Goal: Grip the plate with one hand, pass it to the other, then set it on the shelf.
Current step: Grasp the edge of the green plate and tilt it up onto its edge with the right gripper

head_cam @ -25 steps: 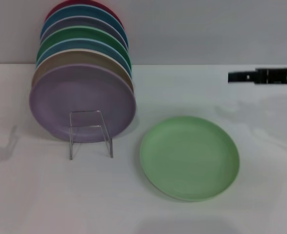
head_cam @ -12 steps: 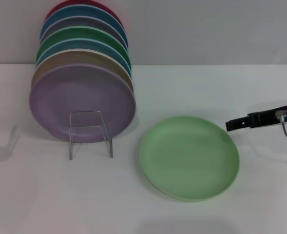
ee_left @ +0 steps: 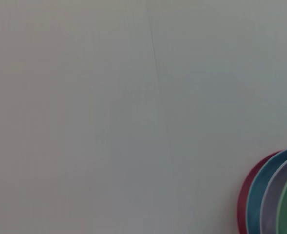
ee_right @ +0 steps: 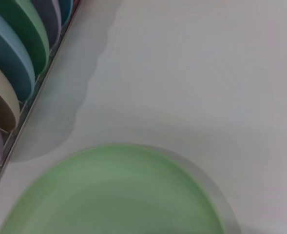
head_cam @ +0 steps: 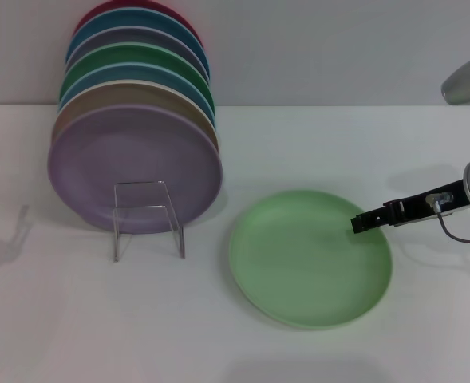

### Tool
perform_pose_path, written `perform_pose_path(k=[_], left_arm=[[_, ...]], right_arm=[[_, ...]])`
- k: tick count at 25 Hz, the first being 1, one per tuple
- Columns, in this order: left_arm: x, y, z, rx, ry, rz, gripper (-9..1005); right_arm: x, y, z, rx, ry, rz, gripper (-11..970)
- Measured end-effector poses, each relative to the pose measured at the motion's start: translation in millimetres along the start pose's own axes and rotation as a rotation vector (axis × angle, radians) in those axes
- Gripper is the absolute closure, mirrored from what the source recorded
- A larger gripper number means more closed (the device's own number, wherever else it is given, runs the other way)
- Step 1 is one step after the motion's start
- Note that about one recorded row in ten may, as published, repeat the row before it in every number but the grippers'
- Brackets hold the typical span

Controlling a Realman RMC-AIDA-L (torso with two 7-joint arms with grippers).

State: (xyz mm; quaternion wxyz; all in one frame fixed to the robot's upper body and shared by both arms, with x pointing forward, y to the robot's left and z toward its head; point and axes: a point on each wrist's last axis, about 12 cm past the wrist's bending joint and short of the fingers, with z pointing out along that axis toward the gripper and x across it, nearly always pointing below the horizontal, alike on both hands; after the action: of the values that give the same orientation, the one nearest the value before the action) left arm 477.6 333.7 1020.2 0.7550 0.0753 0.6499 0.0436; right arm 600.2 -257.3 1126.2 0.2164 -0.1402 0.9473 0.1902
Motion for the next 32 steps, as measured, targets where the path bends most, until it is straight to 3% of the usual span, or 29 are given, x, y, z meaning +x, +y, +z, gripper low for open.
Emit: perform_pose_path(k=[32], left_arm=[[-0.9,-3.1,1.2,0.018,-0.006,-0.001,181]], right_arm=[[-0.3,3.4,13.5,0.044,0.071,-0.025,289]])
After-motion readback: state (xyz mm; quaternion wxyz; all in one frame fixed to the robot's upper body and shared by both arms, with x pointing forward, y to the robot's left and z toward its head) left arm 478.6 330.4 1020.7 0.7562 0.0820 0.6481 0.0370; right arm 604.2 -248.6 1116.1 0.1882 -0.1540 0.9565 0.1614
